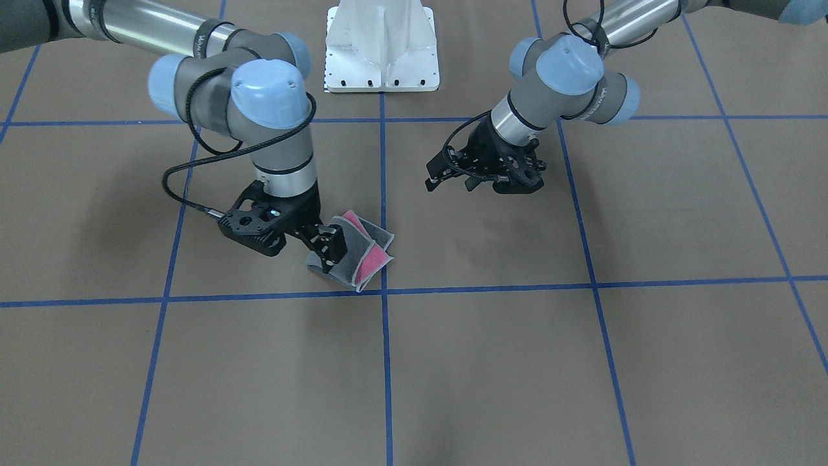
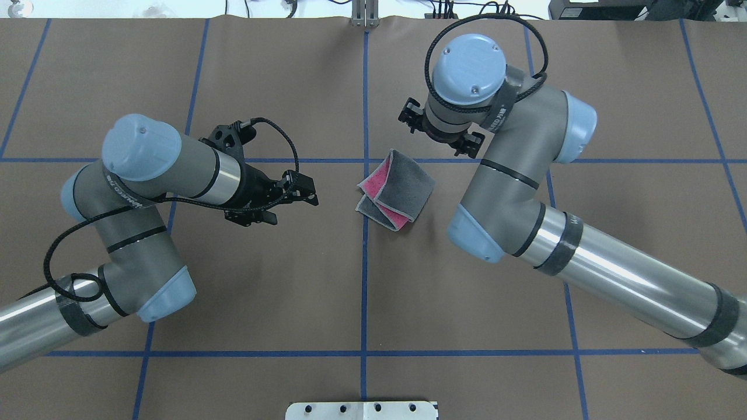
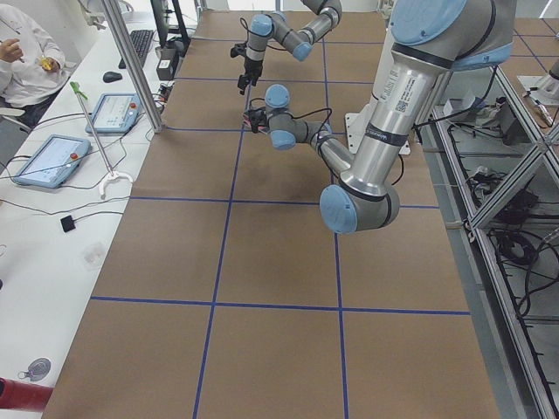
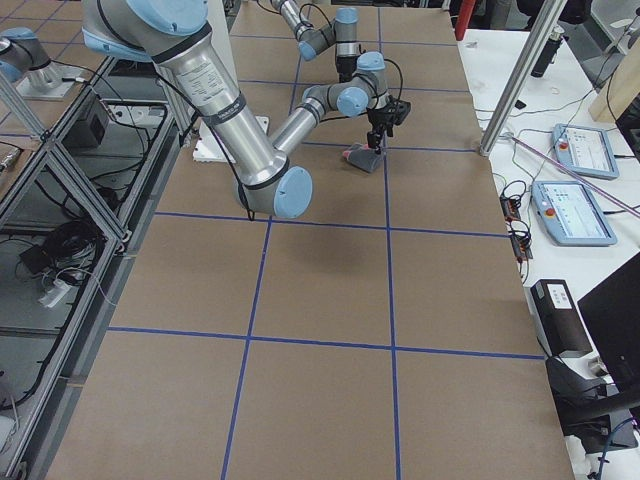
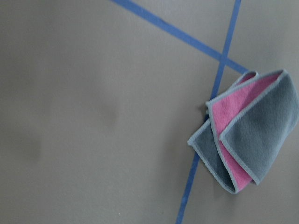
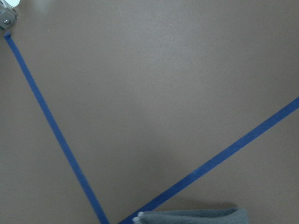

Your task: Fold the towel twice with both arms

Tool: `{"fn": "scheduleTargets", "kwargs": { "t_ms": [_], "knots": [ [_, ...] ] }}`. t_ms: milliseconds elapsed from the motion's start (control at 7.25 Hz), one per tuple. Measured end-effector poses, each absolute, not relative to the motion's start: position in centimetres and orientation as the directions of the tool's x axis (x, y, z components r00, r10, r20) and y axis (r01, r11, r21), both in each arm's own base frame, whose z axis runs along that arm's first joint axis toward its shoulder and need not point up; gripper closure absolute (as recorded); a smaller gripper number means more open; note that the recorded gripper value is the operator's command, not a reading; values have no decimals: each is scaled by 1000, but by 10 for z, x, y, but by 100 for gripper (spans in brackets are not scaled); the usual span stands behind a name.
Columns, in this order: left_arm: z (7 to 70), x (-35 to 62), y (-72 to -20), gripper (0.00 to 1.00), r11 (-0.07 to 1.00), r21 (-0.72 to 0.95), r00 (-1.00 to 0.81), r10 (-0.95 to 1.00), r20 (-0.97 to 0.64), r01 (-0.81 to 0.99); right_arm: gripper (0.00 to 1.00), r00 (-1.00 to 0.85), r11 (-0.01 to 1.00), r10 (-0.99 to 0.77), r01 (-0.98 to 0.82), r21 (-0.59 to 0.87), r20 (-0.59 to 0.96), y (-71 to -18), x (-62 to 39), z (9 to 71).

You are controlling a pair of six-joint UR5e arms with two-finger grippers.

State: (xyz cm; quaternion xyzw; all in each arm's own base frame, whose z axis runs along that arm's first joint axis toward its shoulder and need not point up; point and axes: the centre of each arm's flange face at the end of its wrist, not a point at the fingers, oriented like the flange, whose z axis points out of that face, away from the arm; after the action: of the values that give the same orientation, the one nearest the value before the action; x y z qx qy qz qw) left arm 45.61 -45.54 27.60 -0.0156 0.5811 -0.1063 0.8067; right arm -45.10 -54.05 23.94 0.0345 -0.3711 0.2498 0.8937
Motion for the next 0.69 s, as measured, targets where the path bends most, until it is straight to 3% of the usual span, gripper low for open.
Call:
{"fn": "scheduleTargets", "kwargs": {
  "t_ms": [689],
  "knots": [
    [343,292,-504,1,980,196,656,171,-735,-36,1,793,987,44,-130,98,608,-557,-258,381]
  ]
}}
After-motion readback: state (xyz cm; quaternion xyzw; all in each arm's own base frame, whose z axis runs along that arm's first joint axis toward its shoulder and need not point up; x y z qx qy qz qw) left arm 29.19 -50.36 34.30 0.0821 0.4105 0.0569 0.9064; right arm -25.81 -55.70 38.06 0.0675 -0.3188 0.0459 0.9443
